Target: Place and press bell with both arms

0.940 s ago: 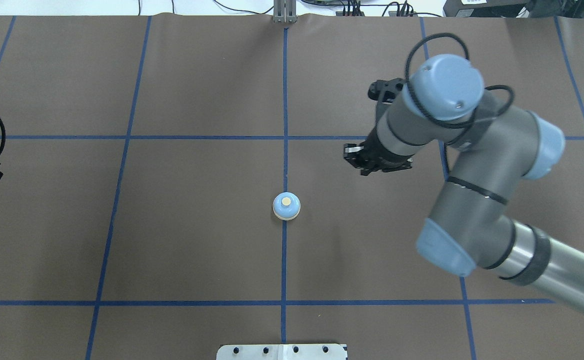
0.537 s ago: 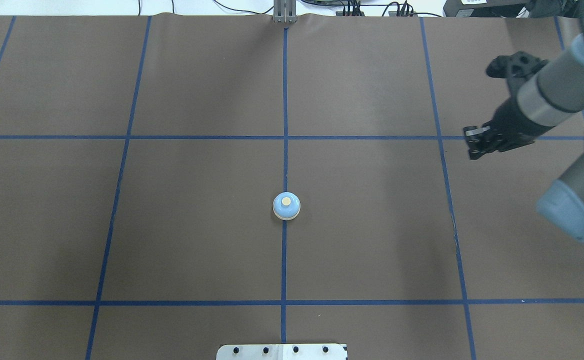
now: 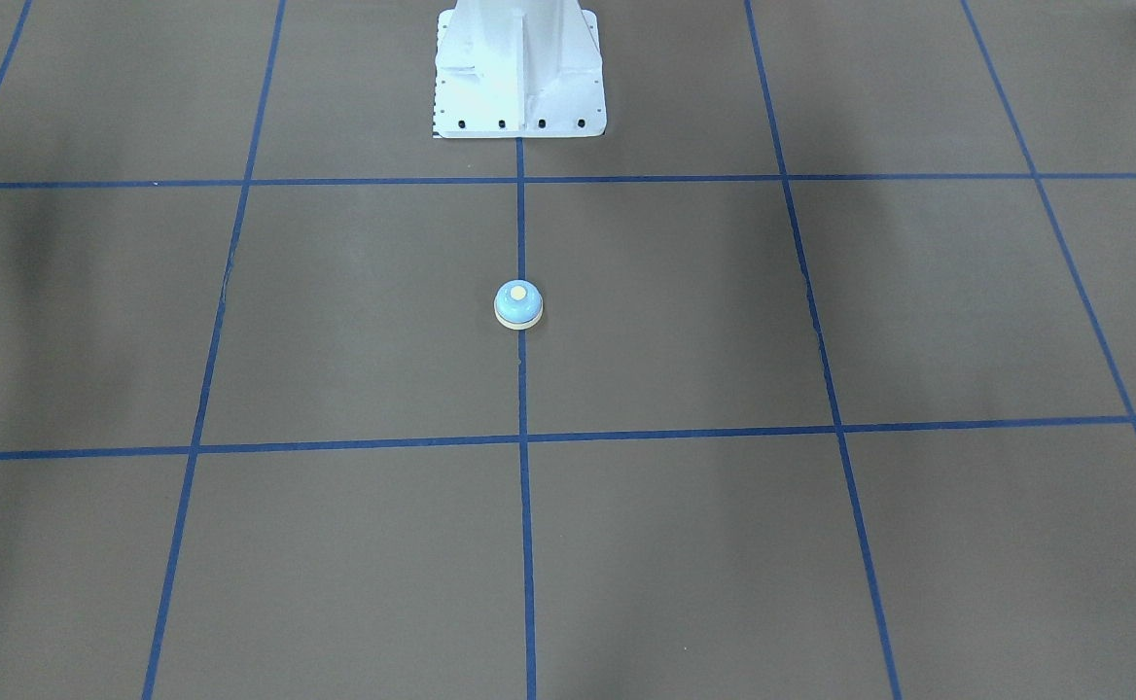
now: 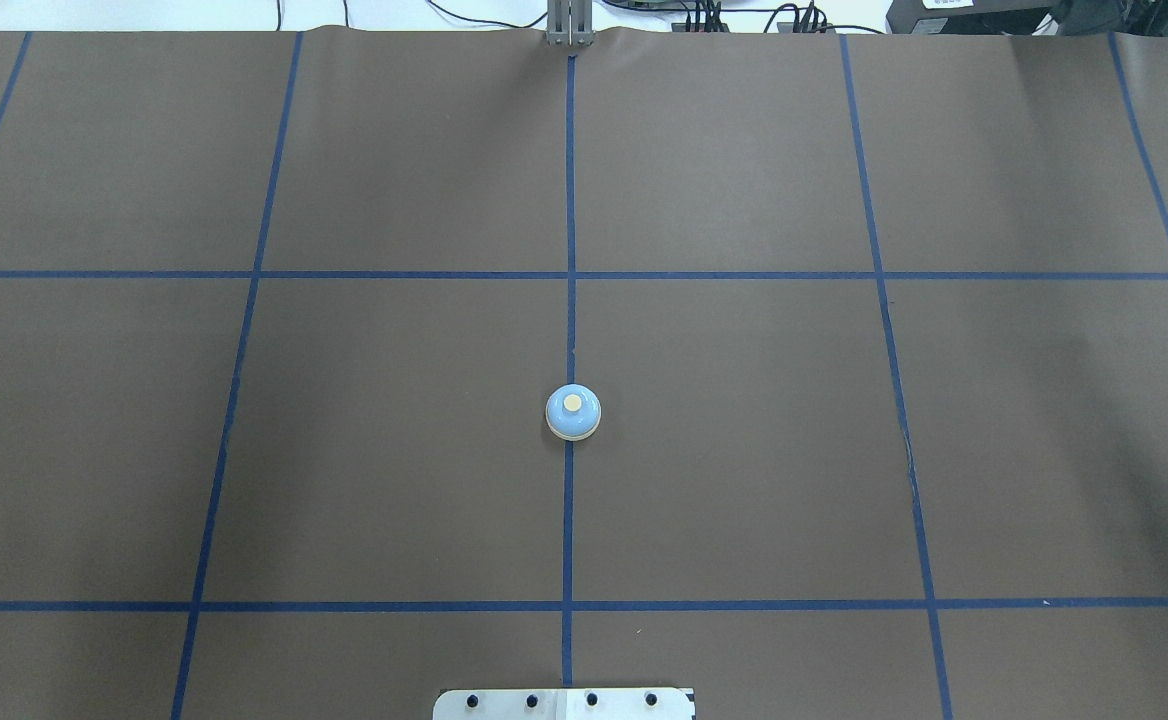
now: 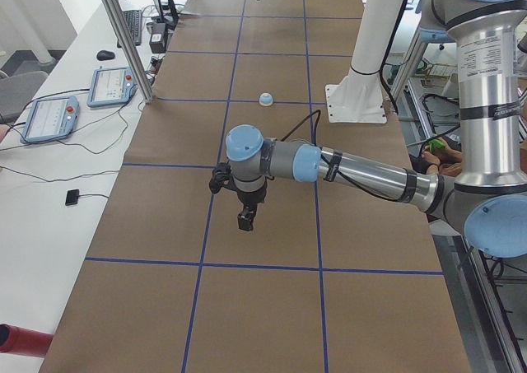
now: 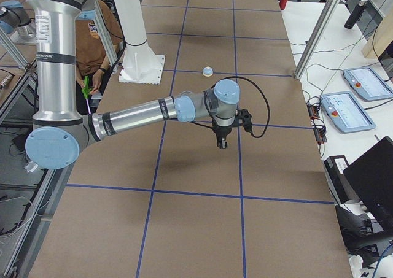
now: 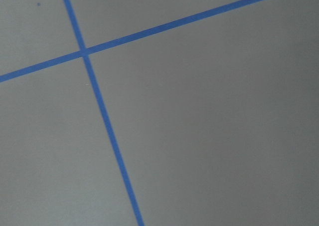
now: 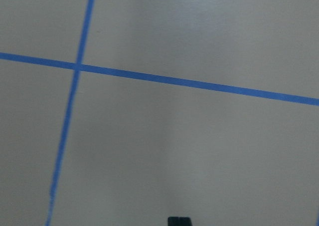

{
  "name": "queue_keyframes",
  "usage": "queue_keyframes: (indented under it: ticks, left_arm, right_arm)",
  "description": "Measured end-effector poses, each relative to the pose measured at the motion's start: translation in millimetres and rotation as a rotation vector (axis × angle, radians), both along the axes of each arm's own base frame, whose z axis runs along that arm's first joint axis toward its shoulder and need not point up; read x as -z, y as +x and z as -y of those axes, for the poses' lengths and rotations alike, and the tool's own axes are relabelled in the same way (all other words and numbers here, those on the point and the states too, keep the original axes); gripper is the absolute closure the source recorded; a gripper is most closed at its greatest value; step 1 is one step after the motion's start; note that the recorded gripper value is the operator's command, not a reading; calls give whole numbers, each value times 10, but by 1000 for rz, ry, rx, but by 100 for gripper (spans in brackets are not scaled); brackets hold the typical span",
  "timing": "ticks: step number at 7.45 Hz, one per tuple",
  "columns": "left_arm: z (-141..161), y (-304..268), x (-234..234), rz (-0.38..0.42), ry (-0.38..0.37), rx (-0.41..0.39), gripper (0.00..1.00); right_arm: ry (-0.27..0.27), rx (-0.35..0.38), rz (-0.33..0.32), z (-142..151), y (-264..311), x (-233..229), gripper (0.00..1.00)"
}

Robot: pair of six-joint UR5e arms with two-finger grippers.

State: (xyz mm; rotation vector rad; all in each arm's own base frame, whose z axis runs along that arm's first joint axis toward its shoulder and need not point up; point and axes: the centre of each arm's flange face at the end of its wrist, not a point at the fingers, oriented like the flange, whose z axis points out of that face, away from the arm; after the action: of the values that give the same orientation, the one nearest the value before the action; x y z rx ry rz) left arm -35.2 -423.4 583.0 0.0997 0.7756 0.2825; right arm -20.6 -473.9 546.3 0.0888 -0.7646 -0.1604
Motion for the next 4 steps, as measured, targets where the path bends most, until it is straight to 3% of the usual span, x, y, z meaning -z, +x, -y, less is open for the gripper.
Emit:
queue_keyframes:
  ticks: [4]
  left_arm:
    - [-185, -359, -391, -1, -29, 30, 1]
  right_arm:
    - [-53, -39, 21, -368, 534, -561, 0]
